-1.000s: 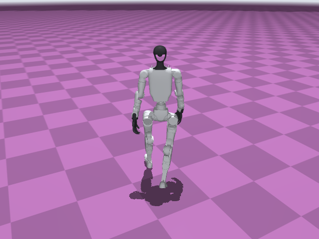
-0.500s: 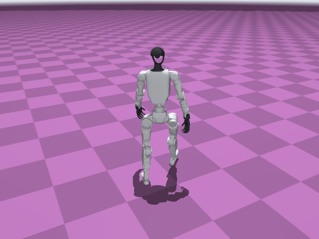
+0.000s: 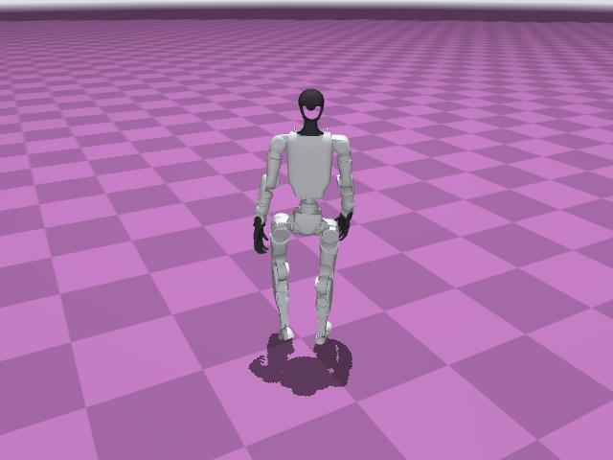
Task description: Walk
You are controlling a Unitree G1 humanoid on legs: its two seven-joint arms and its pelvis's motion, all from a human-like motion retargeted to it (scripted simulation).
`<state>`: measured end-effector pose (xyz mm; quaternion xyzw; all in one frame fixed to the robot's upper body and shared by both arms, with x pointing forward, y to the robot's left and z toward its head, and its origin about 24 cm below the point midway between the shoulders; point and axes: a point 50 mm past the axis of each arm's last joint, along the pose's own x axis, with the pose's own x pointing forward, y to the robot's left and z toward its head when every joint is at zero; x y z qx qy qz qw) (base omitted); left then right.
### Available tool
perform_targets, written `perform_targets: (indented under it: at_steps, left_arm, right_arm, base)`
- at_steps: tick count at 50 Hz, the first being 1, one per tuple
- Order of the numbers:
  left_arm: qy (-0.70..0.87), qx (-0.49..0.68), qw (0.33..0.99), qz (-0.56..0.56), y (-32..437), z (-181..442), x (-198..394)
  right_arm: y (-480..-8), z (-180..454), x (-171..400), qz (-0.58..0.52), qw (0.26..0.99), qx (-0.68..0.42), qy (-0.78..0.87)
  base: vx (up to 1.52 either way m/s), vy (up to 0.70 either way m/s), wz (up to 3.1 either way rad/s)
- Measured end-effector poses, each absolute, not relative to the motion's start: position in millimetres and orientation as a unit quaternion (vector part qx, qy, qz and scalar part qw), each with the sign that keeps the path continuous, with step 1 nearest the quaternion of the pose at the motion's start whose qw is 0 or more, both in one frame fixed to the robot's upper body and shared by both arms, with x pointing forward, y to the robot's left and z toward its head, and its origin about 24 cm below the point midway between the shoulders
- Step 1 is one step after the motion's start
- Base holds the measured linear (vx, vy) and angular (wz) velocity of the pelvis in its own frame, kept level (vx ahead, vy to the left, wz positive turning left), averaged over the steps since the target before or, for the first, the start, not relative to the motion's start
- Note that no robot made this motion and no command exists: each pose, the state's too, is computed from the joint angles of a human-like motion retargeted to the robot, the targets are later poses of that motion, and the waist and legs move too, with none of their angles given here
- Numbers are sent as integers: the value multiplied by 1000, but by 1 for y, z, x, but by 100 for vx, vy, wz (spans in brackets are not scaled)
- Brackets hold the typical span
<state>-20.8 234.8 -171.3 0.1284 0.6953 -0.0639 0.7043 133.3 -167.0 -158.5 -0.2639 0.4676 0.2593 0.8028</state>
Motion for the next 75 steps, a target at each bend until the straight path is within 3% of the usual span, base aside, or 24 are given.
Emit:
perform_targets:
  at_steps: [10,20,33,45,51,57,65,75]
  left_arm:
    - [740,104,661,-62,230,-167,-66]
    - [738,97,665,-61,233,-168,-59]
    - [611,173,770,-56,252,-161,80]
    - [476,173,860,-57,238,-135,170]
    - [516,162,838,-69,227,-148,146]
    - [612,154,769,-103,218,-168,82]
    - [699,166,684,-131,230,-173,9]
    - [752,99,640,-121,215,-171,-63]
  right_arm:
    - [-146,-145,166,264,842,-248,399]
    - [-173,-163,112,263,799,-249,481]
    - [-228,-170,28,201,730,-226,613]
    - [-233,-170,21,197,716,-223,631]
    - [-228,-171,25,192,727,-218,623]
    - [-220,-173,24,189,727,-204,627]
    - [-196,-171,73,225,756,-231,570]
    - [-167,-155,142,244,815,-273,450]
  base:
    - [59,5,9]
    - [70,16,-45]
    - [55,16,-8]
    - [55,-11,-11]
    - [78,4,41]
    - [76,9,82]
    - [59,-11,27]
    - [55,0,-35]
